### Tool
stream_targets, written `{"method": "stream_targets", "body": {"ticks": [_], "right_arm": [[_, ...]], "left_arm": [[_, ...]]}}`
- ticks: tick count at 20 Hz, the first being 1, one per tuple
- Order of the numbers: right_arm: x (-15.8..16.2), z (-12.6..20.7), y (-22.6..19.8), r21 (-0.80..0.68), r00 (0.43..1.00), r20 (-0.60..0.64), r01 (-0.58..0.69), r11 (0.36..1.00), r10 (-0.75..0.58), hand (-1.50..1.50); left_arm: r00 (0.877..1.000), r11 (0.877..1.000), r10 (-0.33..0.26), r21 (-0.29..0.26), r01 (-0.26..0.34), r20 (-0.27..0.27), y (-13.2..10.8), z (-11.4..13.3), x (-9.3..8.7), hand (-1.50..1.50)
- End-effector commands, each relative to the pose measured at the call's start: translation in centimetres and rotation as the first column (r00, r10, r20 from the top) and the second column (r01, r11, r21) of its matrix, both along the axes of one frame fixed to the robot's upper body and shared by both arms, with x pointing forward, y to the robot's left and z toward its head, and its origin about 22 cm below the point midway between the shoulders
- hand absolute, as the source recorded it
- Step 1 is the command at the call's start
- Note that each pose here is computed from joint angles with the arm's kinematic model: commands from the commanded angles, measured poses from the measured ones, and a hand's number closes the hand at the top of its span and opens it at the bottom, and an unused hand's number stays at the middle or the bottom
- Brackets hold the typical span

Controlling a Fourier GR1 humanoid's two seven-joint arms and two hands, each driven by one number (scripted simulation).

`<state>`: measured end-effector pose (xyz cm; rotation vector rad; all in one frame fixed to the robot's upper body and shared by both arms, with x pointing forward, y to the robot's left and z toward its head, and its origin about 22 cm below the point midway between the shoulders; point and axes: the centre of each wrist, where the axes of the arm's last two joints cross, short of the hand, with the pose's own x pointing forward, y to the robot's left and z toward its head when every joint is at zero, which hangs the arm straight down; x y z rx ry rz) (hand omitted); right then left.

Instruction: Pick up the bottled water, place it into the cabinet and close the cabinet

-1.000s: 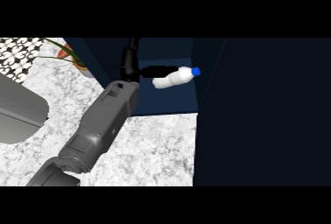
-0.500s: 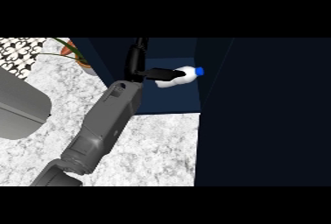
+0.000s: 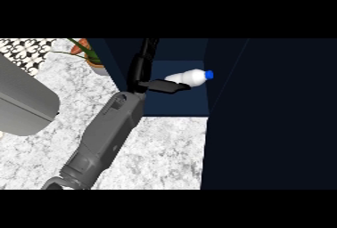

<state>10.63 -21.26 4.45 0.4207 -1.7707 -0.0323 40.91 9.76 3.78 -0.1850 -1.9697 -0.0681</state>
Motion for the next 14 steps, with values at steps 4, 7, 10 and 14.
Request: {"method": "stream_targets", "body": {"ticks": [4,7,10,14], "right_arm": [[-1.0,-0.8,0.3,-0.004,1.0,-0.017,0.012,1.0,-0.012,-1.5],[-1.0,0.2,-0.1,0.003,1.0,-0.018,0.025,1.0,-0.025,-1.5],[-0.7,0.5,0.3,0.007,1.0,-0.022,-0.004,1.0,0.004,-1.5],[-1.0,-0.1,0.4,0.0,1.0,-0.002,0.005,1.0,-0.005,-1.5]], "left_arm": [[0.998,0.993,0.004,-0.118,-0.012,-0.067,2.6,-1.3,-3.4,-1.5],[0.998,0.988,-0.027,-0.156,0.017,-0.056,2.4,-1.0,-5.6,-1.5],[0.998,0.983,-0.045,-0.179,0.039,-0.032,3.0,-0.2,-8.2,-1.5],[0.997,0.975,-0.062,-0.214,0.052,-0.042,3.9,1.7,-12.6,-1.5]]}}
